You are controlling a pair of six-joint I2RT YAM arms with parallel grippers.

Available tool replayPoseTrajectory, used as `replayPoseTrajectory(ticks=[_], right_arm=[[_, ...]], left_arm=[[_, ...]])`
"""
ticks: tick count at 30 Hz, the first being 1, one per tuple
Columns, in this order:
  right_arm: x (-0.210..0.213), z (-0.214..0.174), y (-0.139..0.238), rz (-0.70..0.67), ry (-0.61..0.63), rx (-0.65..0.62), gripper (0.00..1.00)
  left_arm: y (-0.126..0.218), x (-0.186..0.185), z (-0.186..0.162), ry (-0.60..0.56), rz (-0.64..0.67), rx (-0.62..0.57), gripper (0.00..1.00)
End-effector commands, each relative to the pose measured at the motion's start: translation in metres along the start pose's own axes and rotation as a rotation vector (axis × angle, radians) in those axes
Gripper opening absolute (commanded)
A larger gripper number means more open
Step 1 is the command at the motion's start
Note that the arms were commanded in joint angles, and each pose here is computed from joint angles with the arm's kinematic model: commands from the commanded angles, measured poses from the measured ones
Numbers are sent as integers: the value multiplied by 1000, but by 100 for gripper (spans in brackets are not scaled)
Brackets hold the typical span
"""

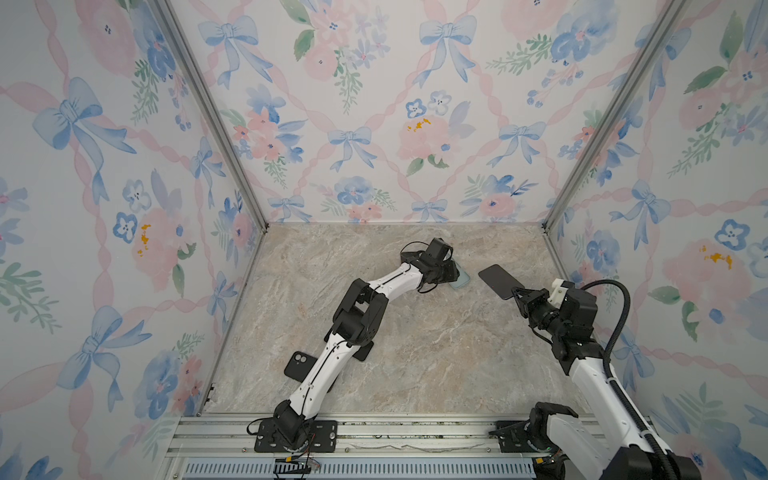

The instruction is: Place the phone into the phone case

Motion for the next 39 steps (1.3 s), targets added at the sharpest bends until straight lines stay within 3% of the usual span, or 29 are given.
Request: replayPoseTrajectory(ticks=[1,18,29,33,39], right_arm=[[16,0,-1,74,53,16,0],[9,-7,-20,13,81,69,0],[1,-17,-37,-45,131,151,0],[0,-19,-46,-86,184,185,0],[1,-30,-63,-153,284,243,0]], left_arm=[[8,1,-19,-10,25,88,41],[45,-18,-85,2,47,240,37],[93,-32,-125,30,83,285,36],[116,-40,-122,33,64,263,37],[128,-33,-88,33,29,198,41]])
Point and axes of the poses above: each gripper's point midway between its finger pads, its own y axis back along the fingers, its own x axis along the line the jaws close on, z = x × y, the point moved 8 cm from there along y, back along the fingers, and after that the axes turned 11 degrees about -y, right-handed, at the moved point
